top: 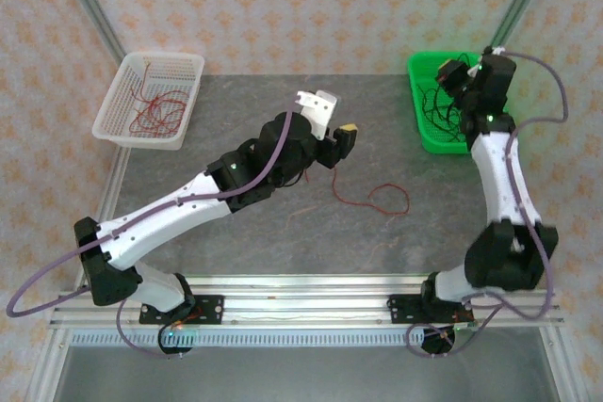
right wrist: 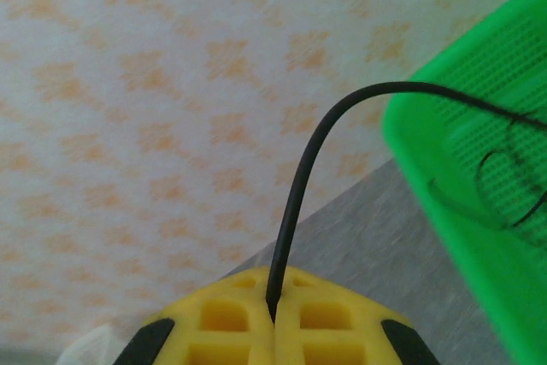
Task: Untangle the cables
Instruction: Place the cable in the container.
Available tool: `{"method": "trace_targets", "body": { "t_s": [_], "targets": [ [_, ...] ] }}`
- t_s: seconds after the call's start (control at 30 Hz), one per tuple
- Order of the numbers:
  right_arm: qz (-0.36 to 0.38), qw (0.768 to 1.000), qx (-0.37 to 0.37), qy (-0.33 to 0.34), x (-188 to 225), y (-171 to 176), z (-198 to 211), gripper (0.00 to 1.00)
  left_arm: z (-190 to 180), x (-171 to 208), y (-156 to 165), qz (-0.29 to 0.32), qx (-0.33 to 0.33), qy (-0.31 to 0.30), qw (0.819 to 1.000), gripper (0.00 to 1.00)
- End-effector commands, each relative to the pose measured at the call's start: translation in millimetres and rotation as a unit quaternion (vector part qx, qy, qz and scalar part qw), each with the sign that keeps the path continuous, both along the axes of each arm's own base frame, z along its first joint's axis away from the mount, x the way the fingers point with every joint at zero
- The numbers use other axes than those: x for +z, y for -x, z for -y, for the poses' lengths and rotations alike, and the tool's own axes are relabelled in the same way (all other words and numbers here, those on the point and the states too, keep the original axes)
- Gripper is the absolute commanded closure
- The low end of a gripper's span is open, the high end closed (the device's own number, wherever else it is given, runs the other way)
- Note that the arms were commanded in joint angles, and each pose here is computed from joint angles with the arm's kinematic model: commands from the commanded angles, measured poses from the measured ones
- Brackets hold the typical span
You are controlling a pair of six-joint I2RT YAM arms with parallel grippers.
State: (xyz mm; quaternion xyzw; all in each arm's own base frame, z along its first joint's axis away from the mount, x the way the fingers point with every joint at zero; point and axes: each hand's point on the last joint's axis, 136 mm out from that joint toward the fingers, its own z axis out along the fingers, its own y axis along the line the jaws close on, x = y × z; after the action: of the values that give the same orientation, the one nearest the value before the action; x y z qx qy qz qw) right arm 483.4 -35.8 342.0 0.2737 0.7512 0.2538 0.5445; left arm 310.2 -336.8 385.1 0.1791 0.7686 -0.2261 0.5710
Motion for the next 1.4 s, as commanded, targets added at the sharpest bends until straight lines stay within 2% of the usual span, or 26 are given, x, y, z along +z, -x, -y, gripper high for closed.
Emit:
{"method": "trace_targets", "body": {
  "t_s": [0.0, 0.17, 0.2, 0.37, 0.57, 0.73, 0.87, 1.03, 1.2, 1.37],
  "targets": [
    [-0.045, 0.998, -0.023, 0.026, -42, -29, 40, 1.00, -7, -7, 2, -0.013, 0.018, 0.009, 1.000, 0.42],
    [-0.112, 0.993, -0.031, 0.031, -98, -69, 66, 1.00, -6, -14, 3, -0.026, 0.016, 0.006, 1.000, 0.43],
    [-0.129, 0.991, -0.029, 0.033, -110, -76, 69, 0.97, -7, -13, 3, -0.027, 0.018, 0.007, 0.999, 0.43],
    [-0.188, 0.982, -0.005, 0.033, -149, -92, 69, 0.62, -12, -21, 0, -0.040, 0.036, -0.004, 0.999, 0.43],
    [-0.195, 0.979, -0.002, 0.055, -144, -82, 70, 0.36, -9, -54, -12, -0.087, 0.069, -0.056, 0.992, 0.43],
    [-0.190, 0.979, -0.007, 0.076, -126, -61, 69, 0.33, 4, -103, -20, -0.144, 0.082, -0.103, 0.981, 0.44],
    [-0.169, 0.982, -0.006, 0.086, -105, -37, 61, 0.33, 11, -154, -30, -0.205, 0.102, -0.150, 0.962, 0.50],
    [-0.152, 0.983, 0.002, 0.100, -83, -10, 50, 0.34, 17, -220, -37, -0.266, 0.115, -0.202, 0.936, 0.52],
    [-0.131, 0.985, 0.014, 0.114, -62, 14, 33, 0.35, 17, -269, -40, -0.307, 0.114, -0.228, 0.917, 0.53],
    [-0.113, 0.985, 0.033, 0.123, -47, 33, 13, 0.36, 15, -298, -46, -0.330, 0.115, -0.231, 0.908, 0.53]
  ]
}}
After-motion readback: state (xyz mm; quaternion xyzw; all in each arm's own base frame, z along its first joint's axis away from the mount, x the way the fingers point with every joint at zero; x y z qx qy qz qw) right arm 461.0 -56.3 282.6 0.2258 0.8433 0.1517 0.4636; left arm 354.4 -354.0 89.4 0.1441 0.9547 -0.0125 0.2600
